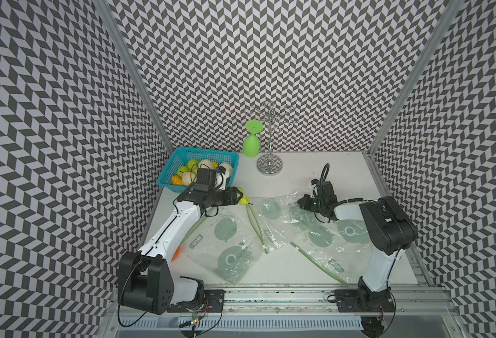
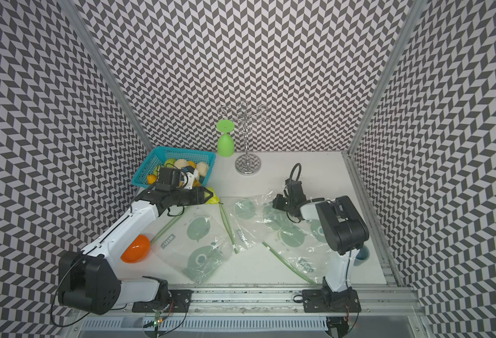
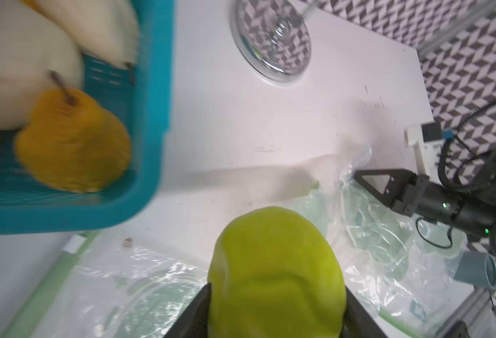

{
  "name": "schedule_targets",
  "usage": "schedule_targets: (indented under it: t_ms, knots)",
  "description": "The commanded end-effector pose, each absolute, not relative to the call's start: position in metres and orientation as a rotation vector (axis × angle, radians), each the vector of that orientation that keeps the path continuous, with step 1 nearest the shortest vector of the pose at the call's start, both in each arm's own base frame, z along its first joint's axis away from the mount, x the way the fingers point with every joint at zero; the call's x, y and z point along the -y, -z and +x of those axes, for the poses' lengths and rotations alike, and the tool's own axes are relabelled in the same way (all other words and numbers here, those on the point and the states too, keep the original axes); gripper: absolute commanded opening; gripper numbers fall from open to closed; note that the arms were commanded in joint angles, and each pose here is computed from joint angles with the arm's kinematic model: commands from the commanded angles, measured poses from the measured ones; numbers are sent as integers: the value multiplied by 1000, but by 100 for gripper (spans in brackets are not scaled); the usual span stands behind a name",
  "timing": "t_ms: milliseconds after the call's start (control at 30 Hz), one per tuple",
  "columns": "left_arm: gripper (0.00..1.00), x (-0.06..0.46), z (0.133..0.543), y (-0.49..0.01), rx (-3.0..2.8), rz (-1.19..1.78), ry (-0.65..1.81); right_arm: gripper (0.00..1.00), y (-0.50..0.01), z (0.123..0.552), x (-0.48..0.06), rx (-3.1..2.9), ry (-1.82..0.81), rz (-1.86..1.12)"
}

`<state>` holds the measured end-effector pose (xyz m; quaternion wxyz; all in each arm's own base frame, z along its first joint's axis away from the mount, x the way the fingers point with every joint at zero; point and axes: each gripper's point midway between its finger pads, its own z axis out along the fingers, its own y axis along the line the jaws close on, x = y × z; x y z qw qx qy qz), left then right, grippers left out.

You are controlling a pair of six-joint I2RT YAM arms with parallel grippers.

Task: Open the zip-top bag and take out the pear
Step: Place the pear in the basket.

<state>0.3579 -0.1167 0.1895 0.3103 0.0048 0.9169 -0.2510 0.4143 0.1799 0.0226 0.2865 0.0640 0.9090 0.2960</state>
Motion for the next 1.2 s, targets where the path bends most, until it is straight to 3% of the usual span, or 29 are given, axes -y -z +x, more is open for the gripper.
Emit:
schedule_targets:
  t_ms: [0,100,167,300,433,567,733,900,967,1000,1167]
  knots:
    - [51,77,391,-222,-2316,-81,603,0,18,385,-154,-2586,-661,283]
    - [52,39,421,-229,-2278,-194,492,0,10,386,-156,-2568,-684,275]
    - [58,9,439,-223,-2269,-280,419,2,0,387,-160,-2538,-726,263]
    - [57,-28,469,-194,-2279,-404,422,23,-31,390,-172,-2469,-829,181]
    - [75,-34,483,-167,-2347,-421,408,41,-69,396,-173,-2404,-830,108]
    - [100,-28,483,-177,-2311,-402,451,56,-116,402,-167,-2319,-801,53]
    - [100,-24,470,-229,-2182,-374,466,69,-178,401,-146,-2173,-716,10]
    - [100,-13,429,-281,-1932,-319,443,85,-232,388,-83,-1981,-432,122]
    - [100,-1,414,-282,-1857,-291,369,91,-246,379,-60,-1893,-328,171]
    - [100,8,406,-281,-1814,-257,331,99,-249,373,-49,-1851,-278,194]
    - [100,39,373,-255,-1648,-86,162,99,-243,355,-10,-1766,-134,270]
